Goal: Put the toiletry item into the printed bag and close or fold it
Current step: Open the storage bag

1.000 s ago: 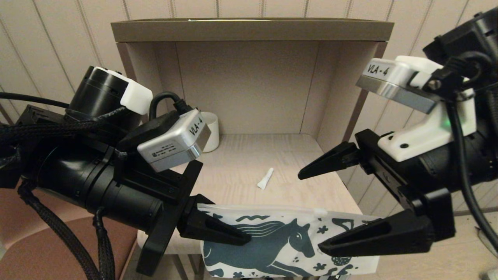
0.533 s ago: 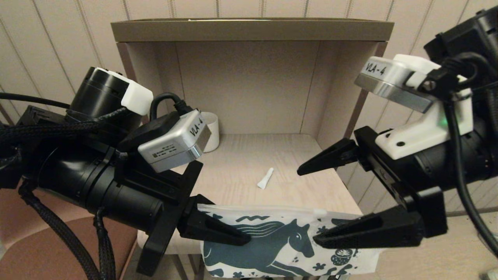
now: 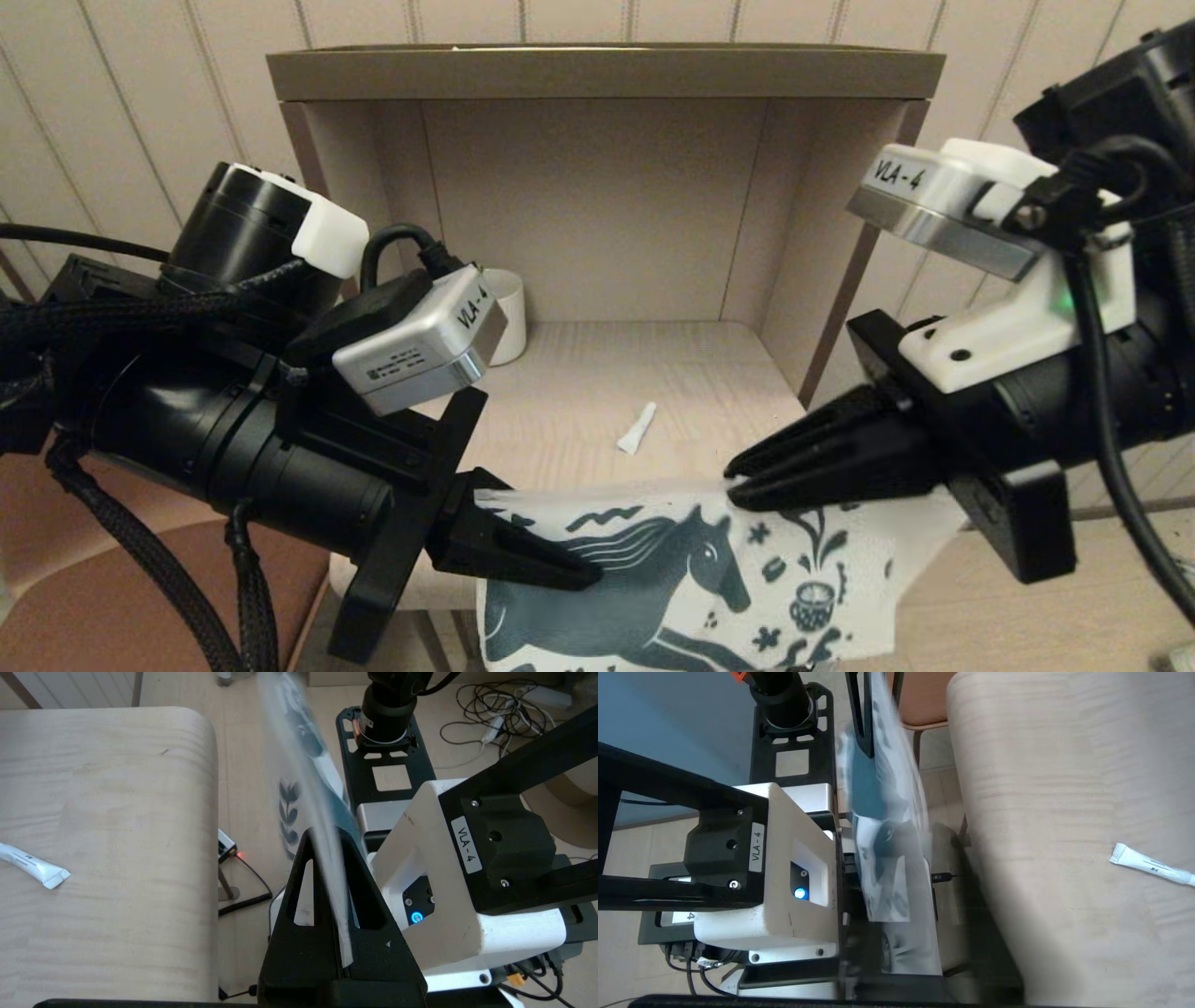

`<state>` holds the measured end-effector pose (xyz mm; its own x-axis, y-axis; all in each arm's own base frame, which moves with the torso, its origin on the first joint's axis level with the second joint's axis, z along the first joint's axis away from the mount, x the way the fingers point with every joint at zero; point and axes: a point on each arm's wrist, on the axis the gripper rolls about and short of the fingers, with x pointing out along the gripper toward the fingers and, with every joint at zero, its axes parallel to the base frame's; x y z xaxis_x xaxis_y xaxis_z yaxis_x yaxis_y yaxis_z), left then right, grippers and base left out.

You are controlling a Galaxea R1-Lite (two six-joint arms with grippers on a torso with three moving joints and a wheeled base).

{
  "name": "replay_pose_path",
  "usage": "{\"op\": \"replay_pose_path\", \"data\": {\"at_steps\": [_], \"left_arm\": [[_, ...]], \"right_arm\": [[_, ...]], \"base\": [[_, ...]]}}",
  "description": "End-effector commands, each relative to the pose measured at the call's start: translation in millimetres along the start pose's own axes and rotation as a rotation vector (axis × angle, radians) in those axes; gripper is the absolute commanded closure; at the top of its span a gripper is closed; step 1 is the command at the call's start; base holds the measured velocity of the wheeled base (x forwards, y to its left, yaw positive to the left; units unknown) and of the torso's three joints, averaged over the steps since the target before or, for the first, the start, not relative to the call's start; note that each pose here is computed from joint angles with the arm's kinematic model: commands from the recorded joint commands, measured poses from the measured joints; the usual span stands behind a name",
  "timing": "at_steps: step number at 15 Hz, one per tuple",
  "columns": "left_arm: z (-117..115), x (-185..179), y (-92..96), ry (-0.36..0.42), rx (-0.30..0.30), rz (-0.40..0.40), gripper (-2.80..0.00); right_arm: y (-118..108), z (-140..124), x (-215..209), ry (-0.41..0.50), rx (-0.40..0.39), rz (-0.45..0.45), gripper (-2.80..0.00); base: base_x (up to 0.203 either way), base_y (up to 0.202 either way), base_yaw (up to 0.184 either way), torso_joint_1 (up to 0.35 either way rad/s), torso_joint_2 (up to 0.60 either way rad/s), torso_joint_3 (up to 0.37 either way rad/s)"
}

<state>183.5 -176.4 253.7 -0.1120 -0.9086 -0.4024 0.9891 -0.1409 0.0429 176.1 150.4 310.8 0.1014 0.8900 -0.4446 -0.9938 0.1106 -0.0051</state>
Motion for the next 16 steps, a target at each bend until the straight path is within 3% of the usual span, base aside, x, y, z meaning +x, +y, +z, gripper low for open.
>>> {"op": "replay_pose_path", "data": {"at_steps": [1, 16], "left_arm": [[-0.7, 0.5, 0.1, 0.0, 0.0, -0.006, 0.0], [-1.9, 2.0, 1.4, 0.002, -0.003, -0.009, 0.0]], "right_arm": [[1.0, 0.1, 0.3, -0.001, -0.003, 0.008, 0.0], [10.6, -10.3, -10.2, 0.006, 0.011, -0.004, 0.0]], "base": [[0.0, 0.0, 0.0, 0.0, 0.0, 0.0], [0.0, 0.0, 0.0, 0.0, 0.0, 0.0]]}}
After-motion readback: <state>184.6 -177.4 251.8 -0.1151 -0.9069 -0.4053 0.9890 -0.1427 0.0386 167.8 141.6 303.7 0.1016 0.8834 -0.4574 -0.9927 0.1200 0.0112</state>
